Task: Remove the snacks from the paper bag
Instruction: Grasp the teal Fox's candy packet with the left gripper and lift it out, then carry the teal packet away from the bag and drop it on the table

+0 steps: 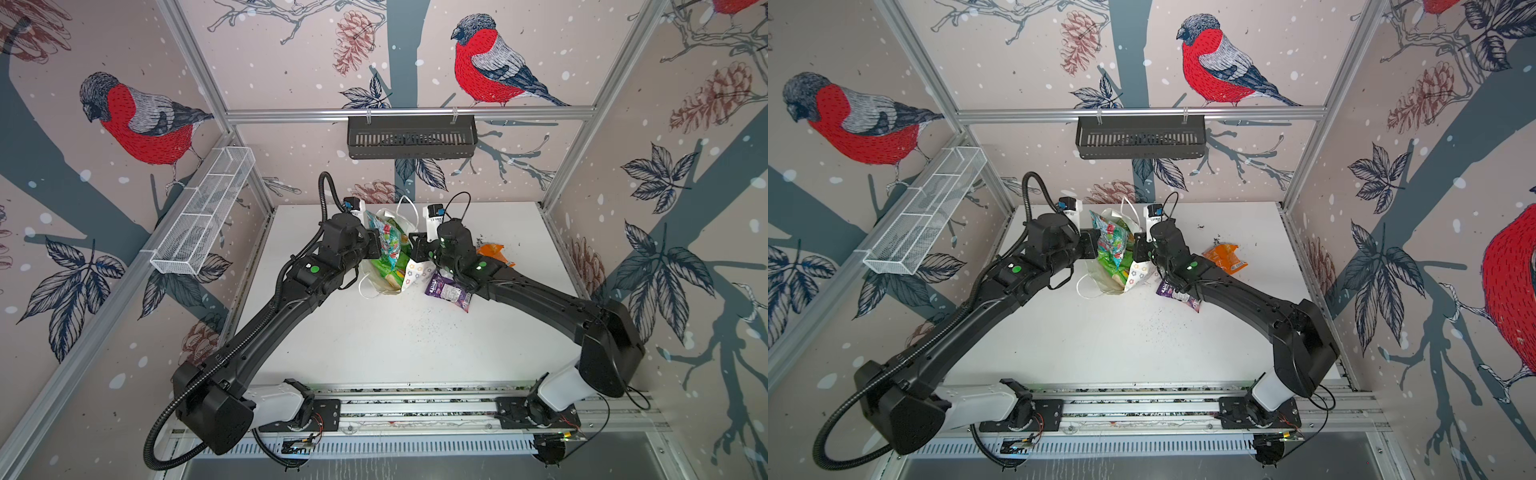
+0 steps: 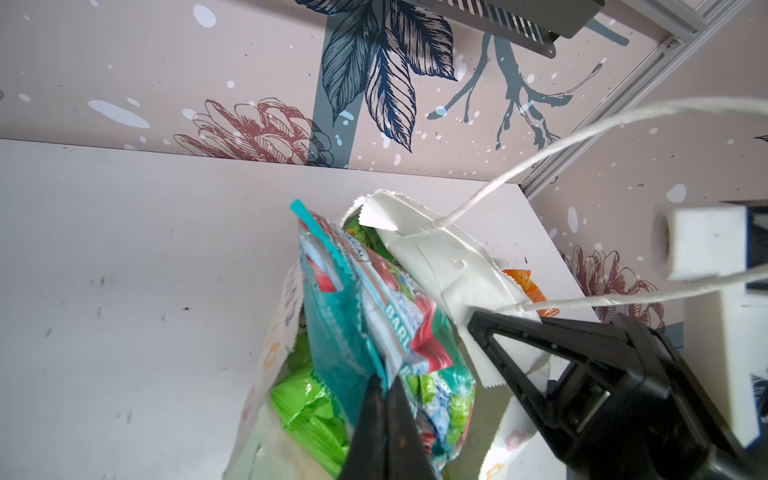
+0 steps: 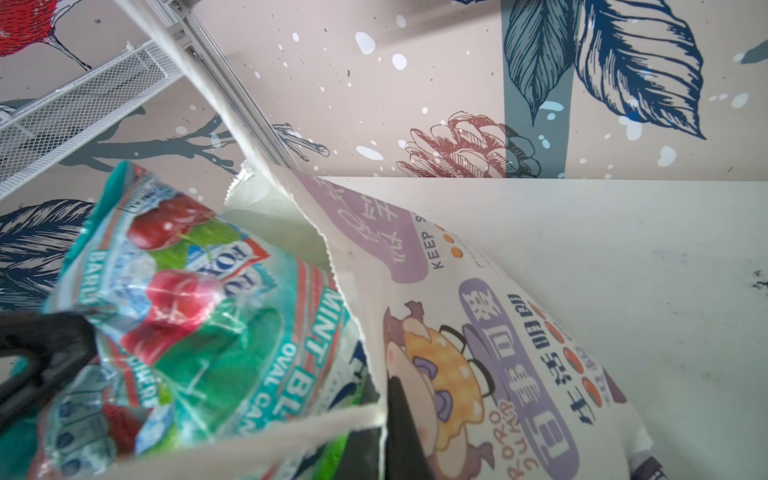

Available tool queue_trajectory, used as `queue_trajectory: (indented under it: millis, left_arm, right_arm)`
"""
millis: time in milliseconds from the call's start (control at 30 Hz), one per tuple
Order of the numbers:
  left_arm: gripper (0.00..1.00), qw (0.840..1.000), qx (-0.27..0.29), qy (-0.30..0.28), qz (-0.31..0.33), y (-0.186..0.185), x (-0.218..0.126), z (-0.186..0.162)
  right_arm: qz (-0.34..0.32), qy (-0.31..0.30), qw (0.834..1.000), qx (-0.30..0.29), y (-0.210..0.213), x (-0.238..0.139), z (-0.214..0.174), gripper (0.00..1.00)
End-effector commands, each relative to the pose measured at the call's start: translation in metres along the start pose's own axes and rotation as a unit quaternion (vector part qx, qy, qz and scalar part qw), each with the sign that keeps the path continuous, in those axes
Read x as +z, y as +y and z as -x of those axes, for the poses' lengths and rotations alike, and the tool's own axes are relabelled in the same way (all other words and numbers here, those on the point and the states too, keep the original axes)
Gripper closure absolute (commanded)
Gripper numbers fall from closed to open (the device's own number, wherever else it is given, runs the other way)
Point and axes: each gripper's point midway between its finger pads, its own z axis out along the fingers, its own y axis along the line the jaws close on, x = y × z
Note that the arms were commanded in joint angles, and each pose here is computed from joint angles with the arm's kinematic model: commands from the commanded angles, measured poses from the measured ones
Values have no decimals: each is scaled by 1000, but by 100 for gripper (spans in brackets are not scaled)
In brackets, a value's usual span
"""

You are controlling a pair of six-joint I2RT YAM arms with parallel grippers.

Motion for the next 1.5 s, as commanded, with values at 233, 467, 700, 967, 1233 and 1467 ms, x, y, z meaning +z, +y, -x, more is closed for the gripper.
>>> queue_trajectory:
  millis: [233,467,700,967,1233,1467]
  left_arm:
    - [100,997,-5,-69,23,22,-41,46]
    - [100,993,-2,-94,75,45,-61,67]
    - [100,988,-13,-107,114,73,-75,82]
    - [100,980,-30,-123,155,94,-89,88]
    - [100,978,-48,-83,186,136,-59,59]
    - [100,973,-78,-59,208,177,-35,32]
  right_arm:
    - [-17,-24,1000,12,-8,-5,15,100]
    - [-25,-27,999,13,-13,-6,18,100]
    - [-29,-27,999,12,-16,-7,17,100]
    - [-26,-27,999,11,-16,-8,18,100]
    - [-21,-32,999,13,-16,-12,20,100]
    - [-20,-28,999,14,-16,-15,17,100]
